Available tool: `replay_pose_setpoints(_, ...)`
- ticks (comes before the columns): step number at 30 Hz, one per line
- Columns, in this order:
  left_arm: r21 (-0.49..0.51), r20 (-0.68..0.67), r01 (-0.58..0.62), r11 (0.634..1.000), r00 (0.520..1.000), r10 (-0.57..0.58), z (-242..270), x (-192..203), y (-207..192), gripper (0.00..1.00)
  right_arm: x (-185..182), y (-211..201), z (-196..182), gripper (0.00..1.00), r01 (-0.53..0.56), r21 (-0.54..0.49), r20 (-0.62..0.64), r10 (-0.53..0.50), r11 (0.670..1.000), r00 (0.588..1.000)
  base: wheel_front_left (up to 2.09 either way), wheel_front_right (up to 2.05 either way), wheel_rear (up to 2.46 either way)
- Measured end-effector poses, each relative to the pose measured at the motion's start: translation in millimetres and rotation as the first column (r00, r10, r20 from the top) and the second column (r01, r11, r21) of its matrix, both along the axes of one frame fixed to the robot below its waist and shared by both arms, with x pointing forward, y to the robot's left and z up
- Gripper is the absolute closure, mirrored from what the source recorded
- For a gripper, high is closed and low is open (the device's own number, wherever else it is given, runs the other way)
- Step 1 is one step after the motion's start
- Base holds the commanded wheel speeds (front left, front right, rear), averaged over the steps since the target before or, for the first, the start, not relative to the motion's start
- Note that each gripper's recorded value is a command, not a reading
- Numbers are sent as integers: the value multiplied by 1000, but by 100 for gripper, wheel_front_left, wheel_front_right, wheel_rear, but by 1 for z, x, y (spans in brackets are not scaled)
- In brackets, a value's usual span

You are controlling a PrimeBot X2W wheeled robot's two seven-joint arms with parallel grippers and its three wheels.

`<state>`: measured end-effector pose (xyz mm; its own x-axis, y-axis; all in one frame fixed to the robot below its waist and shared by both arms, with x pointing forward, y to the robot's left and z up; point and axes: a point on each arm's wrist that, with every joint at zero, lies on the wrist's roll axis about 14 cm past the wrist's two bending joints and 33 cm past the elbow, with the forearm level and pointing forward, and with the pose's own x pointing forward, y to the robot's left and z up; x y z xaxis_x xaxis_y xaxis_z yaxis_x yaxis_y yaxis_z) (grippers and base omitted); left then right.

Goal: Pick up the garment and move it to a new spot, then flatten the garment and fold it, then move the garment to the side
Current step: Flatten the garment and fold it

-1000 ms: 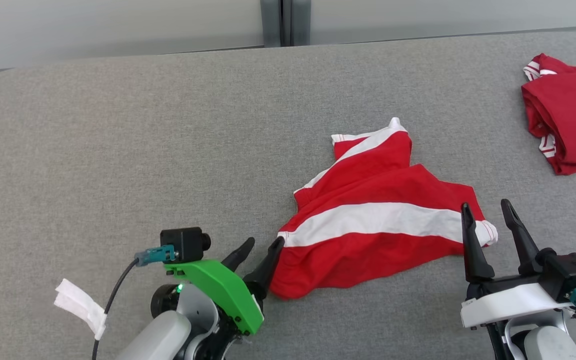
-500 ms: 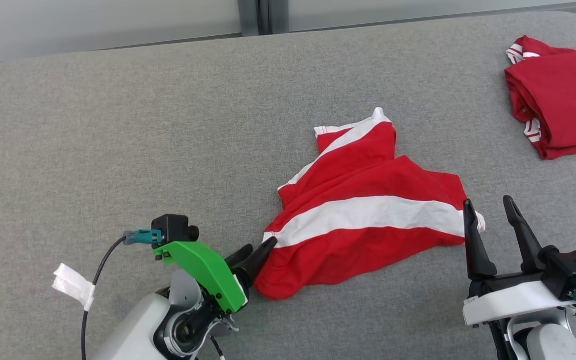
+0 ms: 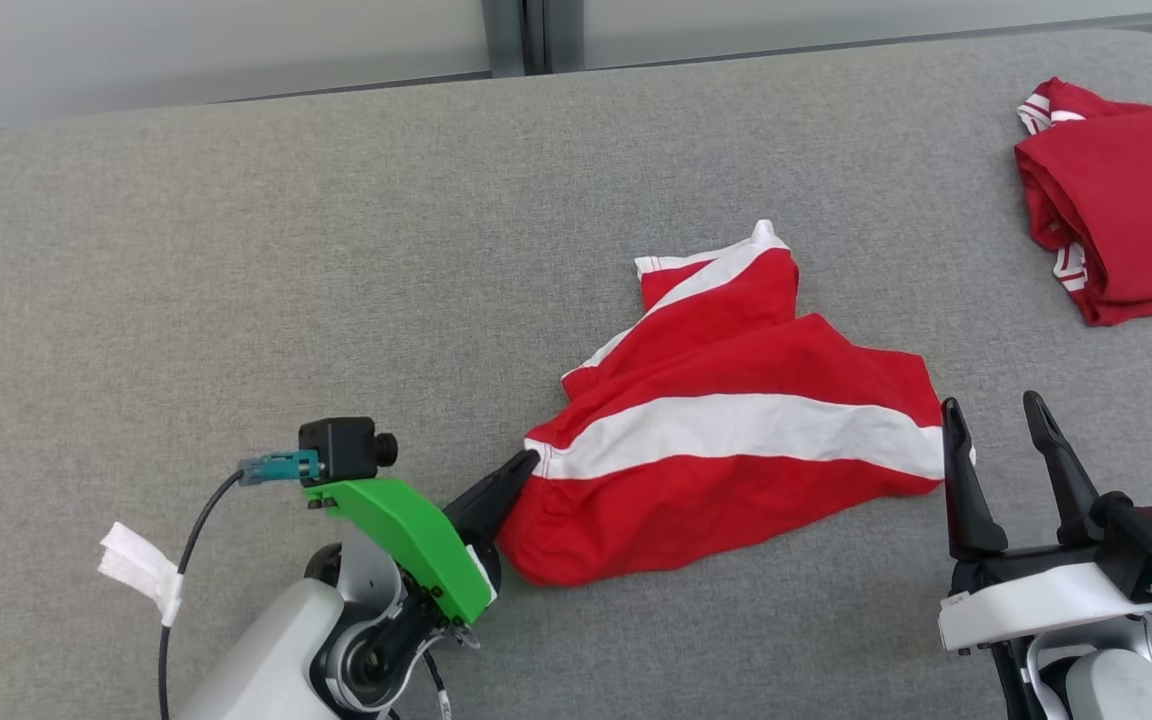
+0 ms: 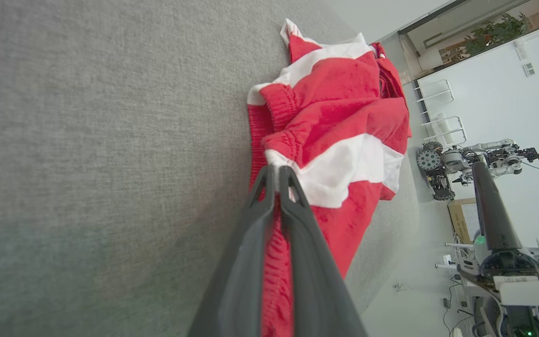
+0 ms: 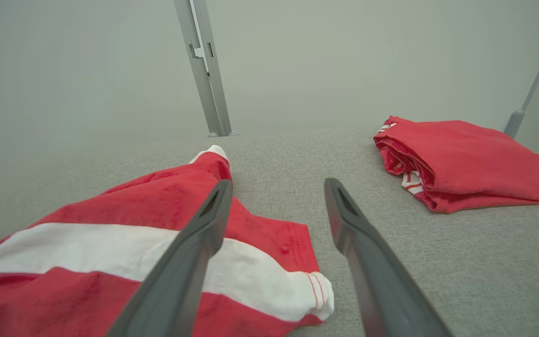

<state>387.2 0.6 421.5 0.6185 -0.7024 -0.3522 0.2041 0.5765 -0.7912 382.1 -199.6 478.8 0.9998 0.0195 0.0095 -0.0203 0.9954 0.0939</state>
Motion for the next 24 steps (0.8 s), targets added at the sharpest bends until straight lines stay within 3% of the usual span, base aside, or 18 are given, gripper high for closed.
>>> replay_pose_setpoints(6,21,172,-83,996,982,79,21,5,27,100,-5,13,-12,0,-37,35,-37,38,999,999,0,0,0)
replay_pose_setpoints(11,6,197,-177,984,965,173,25,1,55,100,-9,24,-33,0,-72,97,-105,82,993,991,0,0,0)
replay_pose_setpoints(17,40,190,-235,971,956,223,17,1,81,100,1,35,-50,0,-71,301,-157,123,951,980,0,0,0)
replay_pose_setpoints(24,68,176,-245,967,957,230,8,5,89,100,21,40,-55,0,-178,396,-233,286,901,930,0,0,0)
